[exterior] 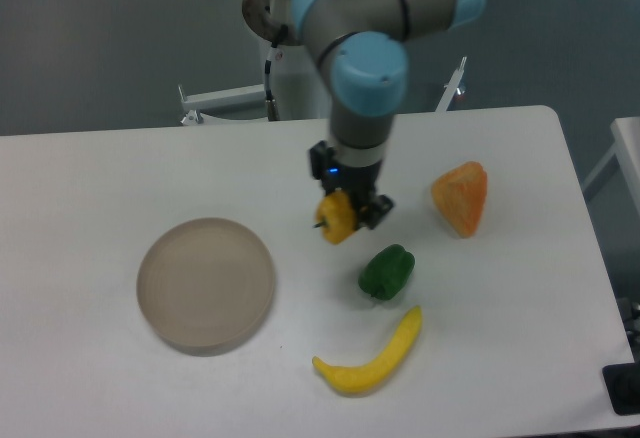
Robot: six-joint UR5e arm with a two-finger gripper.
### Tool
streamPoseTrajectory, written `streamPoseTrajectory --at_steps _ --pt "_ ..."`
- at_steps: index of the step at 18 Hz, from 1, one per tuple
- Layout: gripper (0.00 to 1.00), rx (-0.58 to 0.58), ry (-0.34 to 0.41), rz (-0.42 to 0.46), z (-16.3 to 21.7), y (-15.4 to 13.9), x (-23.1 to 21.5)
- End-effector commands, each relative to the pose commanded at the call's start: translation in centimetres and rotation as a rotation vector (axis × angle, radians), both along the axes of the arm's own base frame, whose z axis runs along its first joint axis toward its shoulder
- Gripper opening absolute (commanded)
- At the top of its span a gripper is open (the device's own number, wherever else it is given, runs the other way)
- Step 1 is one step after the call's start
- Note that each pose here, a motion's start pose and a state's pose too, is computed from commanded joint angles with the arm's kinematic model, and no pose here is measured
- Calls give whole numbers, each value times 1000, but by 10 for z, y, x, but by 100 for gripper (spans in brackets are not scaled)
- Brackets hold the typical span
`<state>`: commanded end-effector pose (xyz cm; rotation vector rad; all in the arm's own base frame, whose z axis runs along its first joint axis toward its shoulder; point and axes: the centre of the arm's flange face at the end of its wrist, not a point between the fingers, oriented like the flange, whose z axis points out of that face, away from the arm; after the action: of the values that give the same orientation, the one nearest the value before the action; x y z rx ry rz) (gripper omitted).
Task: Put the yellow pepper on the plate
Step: 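Carry the yellow pepper over the beige plate and lower it, then open the gripper to release the yellow pepper onto the plate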
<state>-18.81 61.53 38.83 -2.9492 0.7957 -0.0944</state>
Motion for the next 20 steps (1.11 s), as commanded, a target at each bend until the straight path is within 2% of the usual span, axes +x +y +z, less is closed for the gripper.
streamPoseTrajectory --at_steps 3,8,16,17,18,20 --pt "3 -13 -64 24 -19 19 40" --pt "3 25 -52 25 -44 47 75" --pt "5 23 -52 9 -85 72 116" --pt "9 19 -54 3 -93 75 121" --pt "18 15 -55 -3 -98 77 122" --pt "47 33 -49 -10 -97 79 121"
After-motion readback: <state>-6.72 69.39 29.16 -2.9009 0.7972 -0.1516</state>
